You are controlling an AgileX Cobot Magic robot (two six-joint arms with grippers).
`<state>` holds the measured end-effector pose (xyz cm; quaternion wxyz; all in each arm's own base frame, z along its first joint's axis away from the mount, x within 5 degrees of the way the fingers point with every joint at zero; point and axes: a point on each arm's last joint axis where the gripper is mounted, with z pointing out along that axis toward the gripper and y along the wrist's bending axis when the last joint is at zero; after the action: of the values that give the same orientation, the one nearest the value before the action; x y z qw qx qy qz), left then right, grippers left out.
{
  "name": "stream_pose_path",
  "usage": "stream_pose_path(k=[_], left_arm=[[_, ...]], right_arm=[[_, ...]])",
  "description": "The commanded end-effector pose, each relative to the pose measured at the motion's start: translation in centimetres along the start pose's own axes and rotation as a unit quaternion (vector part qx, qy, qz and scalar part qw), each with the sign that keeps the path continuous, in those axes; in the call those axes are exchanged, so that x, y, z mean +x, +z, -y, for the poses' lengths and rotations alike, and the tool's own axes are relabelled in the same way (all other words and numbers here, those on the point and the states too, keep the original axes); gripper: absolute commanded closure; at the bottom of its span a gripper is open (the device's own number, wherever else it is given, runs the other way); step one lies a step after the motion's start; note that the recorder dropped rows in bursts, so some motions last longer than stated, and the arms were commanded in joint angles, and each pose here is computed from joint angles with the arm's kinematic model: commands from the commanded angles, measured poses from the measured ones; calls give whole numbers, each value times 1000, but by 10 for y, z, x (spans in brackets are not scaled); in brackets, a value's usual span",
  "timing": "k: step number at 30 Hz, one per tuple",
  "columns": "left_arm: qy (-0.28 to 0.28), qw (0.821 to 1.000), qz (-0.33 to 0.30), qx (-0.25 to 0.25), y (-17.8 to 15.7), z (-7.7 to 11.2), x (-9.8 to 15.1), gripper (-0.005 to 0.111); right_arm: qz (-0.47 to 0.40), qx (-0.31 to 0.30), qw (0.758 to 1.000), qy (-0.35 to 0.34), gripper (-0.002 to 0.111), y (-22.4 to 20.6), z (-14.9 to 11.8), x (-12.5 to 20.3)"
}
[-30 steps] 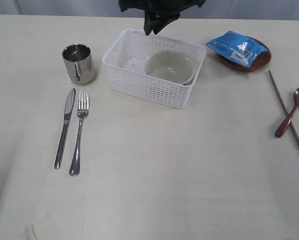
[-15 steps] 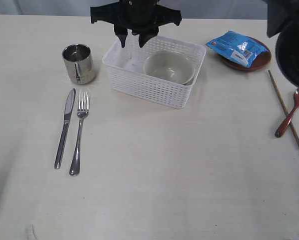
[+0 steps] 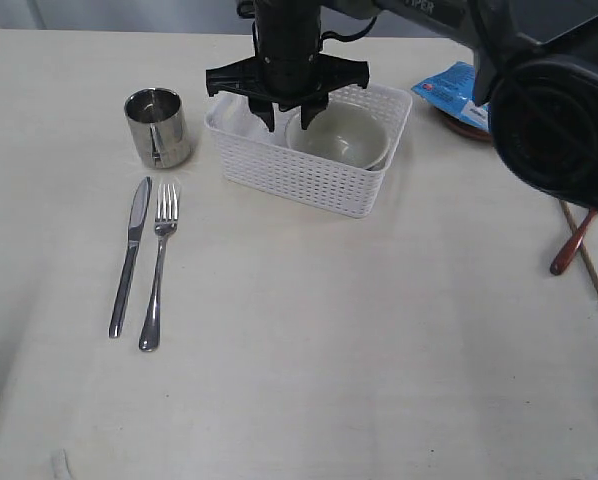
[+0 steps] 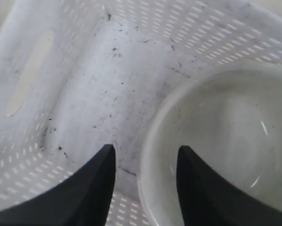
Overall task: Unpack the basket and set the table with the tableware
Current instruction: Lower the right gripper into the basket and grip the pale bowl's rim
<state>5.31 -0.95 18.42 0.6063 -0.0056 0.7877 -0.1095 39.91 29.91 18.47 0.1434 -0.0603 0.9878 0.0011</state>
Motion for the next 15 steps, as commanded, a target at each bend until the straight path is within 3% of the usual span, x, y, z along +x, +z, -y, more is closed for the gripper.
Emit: stream_pose_path(k=[1,6,9,11,15], left_arm=[[0,1000,6,0,0,0,0,107],[0,1000,6,0,0,0,0,107],[0,1000,6,0,0,0,0,107],[0,1000,6,0,0,0,0,107],[0,1000,6,0,0,0,0,107]], right_arm=[[0,22,1000,-1,67,9,3,-1],[-8,33,999,4,68,23,5,0],[-9,39,999,-1,85,27,6,0],[-4,47,999,-19,105,27,7,-1],[-1,93,995,-29,109,23,20,-4]])
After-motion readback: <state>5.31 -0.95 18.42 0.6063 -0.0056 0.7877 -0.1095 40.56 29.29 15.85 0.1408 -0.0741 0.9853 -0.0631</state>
